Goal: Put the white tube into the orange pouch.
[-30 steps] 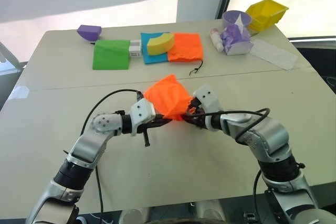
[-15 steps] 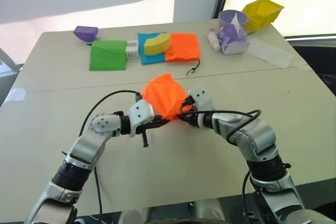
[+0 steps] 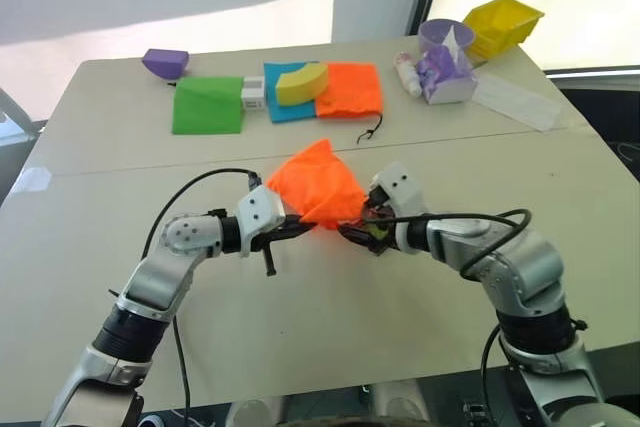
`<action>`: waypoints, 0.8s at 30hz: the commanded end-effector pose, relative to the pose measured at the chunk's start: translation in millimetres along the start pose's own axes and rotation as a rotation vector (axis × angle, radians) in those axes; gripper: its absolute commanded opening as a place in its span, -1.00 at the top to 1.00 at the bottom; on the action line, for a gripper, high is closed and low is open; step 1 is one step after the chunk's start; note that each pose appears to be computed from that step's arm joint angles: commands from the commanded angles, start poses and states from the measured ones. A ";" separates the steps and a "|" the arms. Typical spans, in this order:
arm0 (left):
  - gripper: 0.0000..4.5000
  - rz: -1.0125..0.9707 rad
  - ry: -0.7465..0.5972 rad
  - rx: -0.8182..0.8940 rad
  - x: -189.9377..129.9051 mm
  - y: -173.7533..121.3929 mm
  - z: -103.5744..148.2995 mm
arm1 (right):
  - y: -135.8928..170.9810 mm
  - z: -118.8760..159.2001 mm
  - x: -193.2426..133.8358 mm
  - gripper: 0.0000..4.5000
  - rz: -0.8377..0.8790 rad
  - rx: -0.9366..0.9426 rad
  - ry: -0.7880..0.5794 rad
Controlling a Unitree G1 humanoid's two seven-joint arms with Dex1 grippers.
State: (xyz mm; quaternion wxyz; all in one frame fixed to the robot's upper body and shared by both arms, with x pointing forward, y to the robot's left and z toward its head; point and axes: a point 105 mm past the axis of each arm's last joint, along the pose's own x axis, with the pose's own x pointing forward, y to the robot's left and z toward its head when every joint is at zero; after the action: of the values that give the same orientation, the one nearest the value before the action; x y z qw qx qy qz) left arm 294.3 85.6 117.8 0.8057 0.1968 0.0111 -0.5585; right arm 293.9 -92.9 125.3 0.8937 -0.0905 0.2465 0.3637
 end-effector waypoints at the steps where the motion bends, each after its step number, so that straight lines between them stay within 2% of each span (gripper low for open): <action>1: 1.00 0.012 -0.036 0.034 -2.6 3.0 10.3 | 7.4 10.7 -19.0 -0.97 0.061 -0.044 -0.043; 5: 1.00 0.008 -0.037 0.027 -3.9 2.0 10.3 | -4.6 -5.5 -32.0 -0.97 0.040 -0.145 0.021; 8: 1.00 0.008 -0.035 0.028 -4.5 2.0 9.7 | -17.3 -22.9 -30.1 -0.97 -0.020 -0.248 0.081; 10: 1.00 0.006 -0.036 0.025 -3.9 1.4 9.8 | -24.8 -28.0 -23.5 -0.97 -0.057 -0.241 0.075; 17: 1.00 0.005 -0.032 0.022 -4.5 0.0 8.9 | -24.5 -28.9 -12.7 -0.97 -0.058 -0.131 0.020; 22: 1.00 0.005 -0.033 0.020 -3.7 0.1 9.1 | -30.8 -12.8 -11.2 -0.97 -0.089 -0.150 -0.039; 24: 1.00 0.002 -0.034 0.022 -2.9 -0.6 9.6 | -36.4 -15.2 -9.5 -0.97 -0.115 -0.164 -0.022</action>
State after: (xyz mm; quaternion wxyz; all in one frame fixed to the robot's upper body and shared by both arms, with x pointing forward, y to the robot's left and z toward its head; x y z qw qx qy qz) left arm 292.9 86.9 116.0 0.8062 0.1916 0.0149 -0.5595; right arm 303.0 -129.4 108.9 0.9003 -0.1632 0.2200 0.3383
